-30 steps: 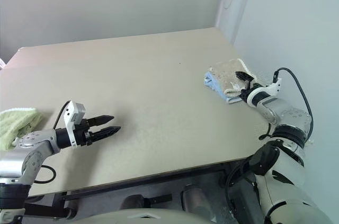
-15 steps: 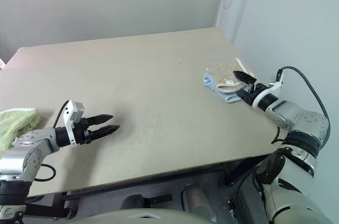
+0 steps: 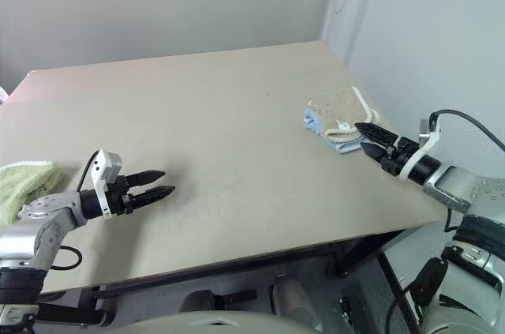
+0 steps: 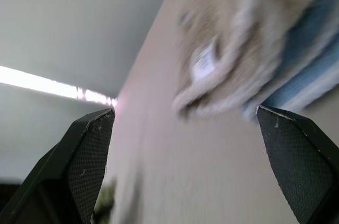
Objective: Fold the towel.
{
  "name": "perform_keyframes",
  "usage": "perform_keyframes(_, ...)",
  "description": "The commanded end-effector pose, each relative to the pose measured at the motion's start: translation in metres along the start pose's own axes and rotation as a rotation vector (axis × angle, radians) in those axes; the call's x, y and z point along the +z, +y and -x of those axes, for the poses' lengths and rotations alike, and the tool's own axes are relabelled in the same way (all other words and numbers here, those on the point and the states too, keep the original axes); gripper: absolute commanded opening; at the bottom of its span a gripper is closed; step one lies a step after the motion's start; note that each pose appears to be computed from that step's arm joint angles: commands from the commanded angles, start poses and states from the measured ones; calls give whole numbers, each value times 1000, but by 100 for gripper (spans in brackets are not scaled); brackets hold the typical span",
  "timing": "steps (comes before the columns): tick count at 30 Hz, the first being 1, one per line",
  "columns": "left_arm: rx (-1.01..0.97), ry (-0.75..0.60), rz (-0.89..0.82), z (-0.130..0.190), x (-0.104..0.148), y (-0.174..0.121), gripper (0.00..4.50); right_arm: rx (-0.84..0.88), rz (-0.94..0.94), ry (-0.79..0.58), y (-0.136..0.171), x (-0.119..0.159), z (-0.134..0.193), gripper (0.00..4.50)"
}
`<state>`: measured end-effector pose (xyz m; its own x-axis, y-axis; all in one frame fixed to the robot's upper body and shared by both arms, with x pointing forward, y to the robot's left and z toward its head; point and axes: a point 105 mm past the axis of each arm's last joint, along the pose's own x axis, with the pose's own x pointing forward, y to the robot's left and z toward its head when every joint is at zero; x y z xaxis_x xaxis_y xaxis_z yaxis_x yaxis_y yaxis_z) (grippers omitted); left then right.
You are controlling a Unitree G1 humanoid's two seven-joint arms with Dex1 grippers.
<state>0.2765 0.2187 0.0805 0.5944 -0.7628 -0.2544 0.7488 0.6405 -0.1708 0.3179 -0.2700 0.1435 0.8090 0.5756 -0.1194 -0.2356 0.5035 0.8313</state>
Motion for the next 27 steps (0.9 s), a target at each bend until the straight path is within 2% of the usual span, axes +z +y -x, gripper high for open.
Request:
perform_keyframes(1, 28, -76, -42, 7, 27, 10, 336, 144, 334, -6, 58, 9, -7, 446)
perform_keyframes(4, 36, -95, -40, 9, 35, 14, 336, 189, 548, -39, 78, 4, -21, 446)
perform_keyframes(6, 37, -122, -28, 12, 42, 15, 336, 171, 785, -167, 88, 8, -33, 446)
perform_keyframes(7, 38, -124, -31, 13, 43, 14, 336, 258, 837, -101, 95, -8, -40, 446)
perform_keyframes(10, 61, -111, -48, 20, 41, 16, 336, 394, 872, 61, 97, -41, -55, 446)
perform_keyframes(13, 73, -116, -53, 26, 43, 15, 336, 461, 930, 168, 94, -60, -64, 446)
perform_keyframes(17, 129, -119, -65, 41, 42, 15, 336, 512, 981, 232, 88, -70, -76, 446)
perform_keyframes(23, 194, -119, -41, 60, 31, 5, 336, 507, 1075, 399, 59, -85, -75, 446)
perform_keyframes(27, 219, -104, -23, 69, 25, -1, 336, 546, 1051, 366, 65, -76, -80, 446)
